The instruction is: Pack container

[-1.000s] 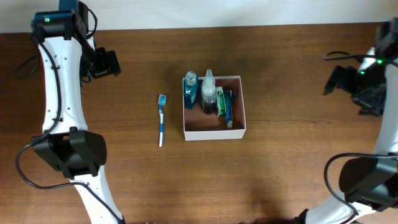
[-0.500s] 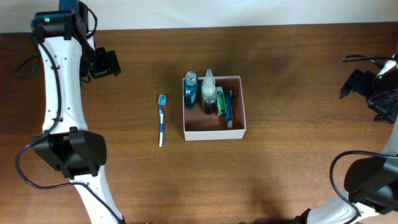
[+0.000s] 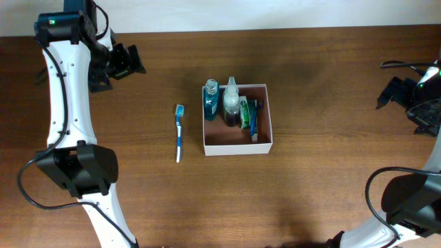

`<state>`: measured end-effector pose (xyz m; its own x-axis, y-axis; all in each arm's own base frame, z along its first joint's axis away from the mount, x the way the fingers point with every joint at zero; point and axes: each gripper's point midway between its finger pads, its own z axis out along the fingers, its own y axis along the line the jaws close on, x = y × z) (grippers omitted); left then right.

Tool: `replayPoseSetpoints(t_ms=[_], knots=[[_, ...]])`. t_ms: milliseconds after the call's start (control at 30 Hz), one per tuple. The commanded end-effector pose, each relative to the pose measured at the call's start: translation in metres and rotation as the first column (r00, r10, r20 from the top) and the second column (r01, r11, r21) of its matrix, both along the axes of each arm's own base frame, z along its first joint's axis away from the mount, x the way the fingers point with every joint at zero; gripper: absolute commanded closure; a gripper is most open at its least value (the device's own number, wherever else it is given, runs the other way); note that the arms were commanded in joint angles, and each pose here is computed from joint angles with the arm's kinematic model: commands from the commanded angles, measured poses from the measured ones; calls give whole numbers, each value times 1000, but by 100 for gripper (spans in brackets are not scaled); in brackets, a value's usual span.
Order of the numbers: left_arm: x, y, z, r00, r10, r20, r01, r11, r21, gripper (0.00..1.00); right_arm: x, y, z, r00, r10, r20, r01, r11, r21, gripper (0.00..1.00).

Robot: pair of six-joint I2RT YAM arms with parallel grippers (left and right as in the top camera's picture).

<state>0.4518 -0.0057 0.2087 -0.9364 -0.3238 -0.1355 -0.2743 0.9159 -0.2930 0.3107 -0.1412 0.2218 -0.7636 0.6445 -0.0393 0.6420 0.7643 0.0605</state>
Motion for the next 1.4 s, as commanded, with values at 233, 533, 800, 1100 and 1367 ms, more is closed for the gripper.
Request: replayPoseSetpoints(t_ms=[233,533,800,1100,1367], knots=[[-19,-5,1,998,0,-65,0,1000,2,1,-2,0,3,1000,6,7,-6,1000,-10,1],[-27,-24,-29,985,-95,-143,125,969,214,0,-2,0,3,1000,6,7,-6,1000,-10,1],[-13,-48,-37,984,-153,-91,171,954,246,1,-2,0,3,1000,6,7,-6,1000,-10,1],[-16,-73,-59,970,-213,-115,234,948,218,1,-2,0,3,1000,6,7,-6,1000,-10,1],[-45,-69,-104,941,-211,-264,269,941,204,1,-2,0,3,1000,6,7,-6,1000,-10,1]])
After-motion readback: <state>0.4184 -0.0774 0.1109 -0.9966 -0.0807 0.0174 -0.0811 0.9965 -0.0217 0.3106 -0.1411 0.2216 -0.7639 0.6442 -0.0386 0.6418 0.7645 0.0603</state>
